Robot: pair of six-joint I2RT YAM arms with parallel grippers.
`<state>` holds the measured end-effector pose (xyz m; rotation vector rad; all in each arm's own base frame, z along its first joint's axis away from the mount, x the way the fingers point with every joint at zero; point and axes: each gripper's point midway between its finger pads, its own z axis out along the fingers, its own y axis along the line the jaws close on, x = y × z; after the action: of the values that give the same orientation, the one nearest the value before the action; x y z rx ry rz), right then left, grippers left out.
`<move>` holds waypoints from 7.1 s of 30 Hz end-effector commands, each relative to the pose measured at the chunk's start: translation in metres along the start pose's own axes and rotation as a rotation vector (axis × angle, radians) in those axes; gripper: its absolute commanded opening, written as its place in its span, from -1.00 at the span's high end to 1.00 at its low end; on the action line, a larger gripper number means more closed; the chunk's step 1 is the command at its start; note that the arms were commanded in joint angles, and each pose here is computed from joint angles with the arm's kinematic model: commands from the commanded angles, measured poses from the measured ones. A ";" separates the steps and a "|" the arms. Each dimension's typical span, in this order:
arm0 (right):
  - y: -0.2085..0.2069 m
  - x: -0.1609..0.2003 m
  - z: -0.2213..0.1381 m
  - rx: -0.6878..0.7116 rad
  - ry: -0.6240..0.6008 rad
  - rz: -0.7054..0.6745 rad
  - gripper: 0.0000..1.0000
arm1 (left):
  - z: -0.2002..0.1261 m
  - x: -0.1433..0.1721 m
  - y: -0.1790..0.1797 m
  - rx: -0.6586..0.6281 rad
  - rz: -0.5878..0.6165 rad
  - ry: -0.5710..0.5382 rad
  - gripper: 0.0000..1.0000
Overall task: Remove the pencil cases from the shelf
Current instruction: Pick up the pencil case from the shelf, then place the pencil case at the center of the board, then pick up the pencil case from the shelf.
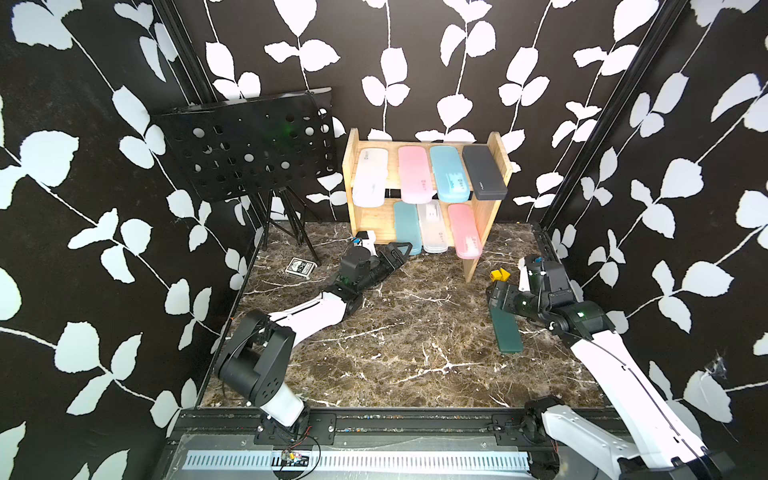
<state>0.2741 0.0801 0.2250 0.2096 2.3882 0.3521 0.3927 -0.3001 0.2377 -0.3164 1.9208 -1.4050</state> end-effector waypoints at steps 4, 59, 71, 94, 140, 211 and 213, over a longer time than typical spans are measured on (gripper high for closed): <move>0.011 -0.019 -0.010 -0.026 -0.054 -0.017 -0.99 | 0.007 -0.016 -0.033 0.112 -0.001 -0.047 -0.48; 0.333 -0.030 -0.026 -0.770 -0.138 -0.143 -0.99 | -0.182 0.038 -0.001 0.002 0.731 -0.112 1.00; 0.387 -0.005 0.014 -0.773 -0.051 -0.231 -0.99 | -0.197 0.038 -0.010 0.021 0.729 -0.135 1.00; 0.381 0.029 0.044 -0.771 0.034 -0.230 -0.70 | -0.208 0.038 -0.011 0.027 0.710 -0.161 1.00; -0.008 0.116 0.129 0.172 0.585 -0.305 -0.15 | -0.202 0.031 0.024 -0.162 0.697 -0.135 -0.97; 0.029 -0.006 0.014 0.006 0.062 -0.136 -0.98 | 0.082 0.033 -0.037 0.141 -0.058 0.069 -0.39; 0.029 -0.005 0.015 0.002 0.066 -0.138 -0.98 | 0.081 0.032 -0.034 0.125 -0.050 0.067 -0.27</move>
<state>0.2825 0.1071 0.2111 0.0458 2.4960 0.2759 0.4130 -0.3939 0.2263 -0.2604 1.9261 -1.5925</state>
